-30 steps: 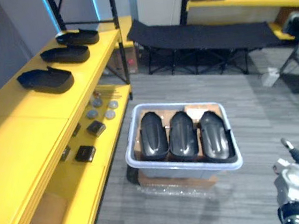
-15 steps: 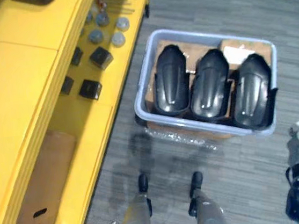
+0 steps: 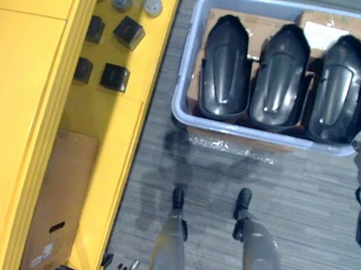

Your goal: Walk over and take plastic housings, then place them on the shelf

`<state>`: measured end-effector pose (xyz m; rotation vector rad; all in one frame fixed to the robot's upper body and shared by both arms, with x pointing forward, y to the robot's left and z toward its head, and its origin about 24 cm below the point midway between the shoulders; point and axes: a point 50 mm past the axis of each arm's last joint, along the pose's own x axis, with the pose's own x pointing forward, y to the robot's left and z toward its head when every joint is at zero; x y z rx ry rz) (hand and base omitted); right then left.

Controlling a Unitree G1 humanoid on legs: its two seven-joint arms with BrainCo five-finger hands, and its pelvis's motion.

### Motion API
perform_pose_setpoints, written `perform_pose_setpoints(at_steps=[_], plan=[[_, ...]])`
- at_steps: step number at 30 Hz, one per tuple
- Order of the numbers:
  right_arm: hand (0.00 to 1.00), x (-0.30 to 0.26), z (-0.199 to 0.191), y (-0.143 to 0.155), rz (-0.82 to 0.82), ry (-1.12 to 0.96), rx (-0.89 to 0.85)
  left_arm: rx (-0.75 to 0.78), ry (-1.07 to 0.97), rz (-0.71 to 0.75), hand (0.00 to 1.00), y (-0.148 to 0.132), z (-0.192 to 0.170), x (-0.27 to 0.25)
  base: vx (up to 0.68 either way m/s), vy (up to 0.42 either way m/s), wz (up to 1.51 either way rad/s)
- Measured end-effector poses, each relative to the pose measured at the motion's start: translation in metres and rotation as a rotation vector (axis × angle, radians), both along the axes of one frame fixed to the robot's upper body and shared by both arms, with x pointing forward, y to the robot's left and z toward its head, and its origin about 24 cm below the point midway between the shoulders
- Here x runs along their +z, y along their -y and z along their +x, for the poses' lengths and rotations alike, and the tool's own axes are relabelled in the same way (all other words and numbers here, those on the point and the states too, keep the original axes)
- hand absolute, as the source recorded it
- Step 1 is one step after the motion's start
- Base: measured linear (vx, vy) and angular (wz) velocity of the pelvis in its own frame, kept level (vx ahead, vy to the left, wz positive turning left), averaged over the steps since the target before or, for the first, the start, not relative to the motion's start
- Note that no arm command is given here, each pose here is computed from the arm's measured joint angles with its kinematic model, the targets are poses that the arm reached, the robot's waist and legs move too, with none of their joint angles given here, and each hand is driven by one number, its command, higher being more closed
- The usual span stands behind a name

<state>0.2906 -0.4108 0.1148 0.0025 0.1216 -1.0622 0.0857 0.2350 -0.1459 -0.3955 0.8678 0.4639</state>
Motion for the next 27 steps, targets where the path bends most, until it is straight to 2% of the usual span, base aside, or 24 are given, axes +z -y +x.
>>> perform_pose_setpoints(at_steps=[3, 10, 11, 17, 27], plan=[[0.00, 0.009, -0.002, 0.008, -0.015, -0.013, 0.006, -0.004, 0.017, -0.001, 0.00, 0.000, 0.005, 0.001, 0.00, -0.003, 0.01], [0.00, 0.013, 0.006, 0.003, -0.001, -0.029, 0.038, -0.011, 0.067, 0.008, 0.00, -0.001, 0.020, 0.006, 0.00, -0.016, 0.06], [1.00, 0.014, 0.006, 0.003, 0.002, -0.032, 0.039, -0.012, 0.073, 0.009, 0.00, -0.001, 0.022, 0.007, 0.01, -0.005, 0.03], [1.00, 0.013, 0.011, -0.002, -0.005, -0.083, 0.084, 0.043, 0.125, 0.008, 0.00, -0.007, 0.030, 0.013, -0.02, -0.010, 0.02], [1.00, 0.004, 0.009, 0.000, -0.011, -0.189, 0.114, 0.031, 0.187, 0.022, 0.00, -0.008, 0.044, 0.021, -0.01, -0.006, 0.03]])
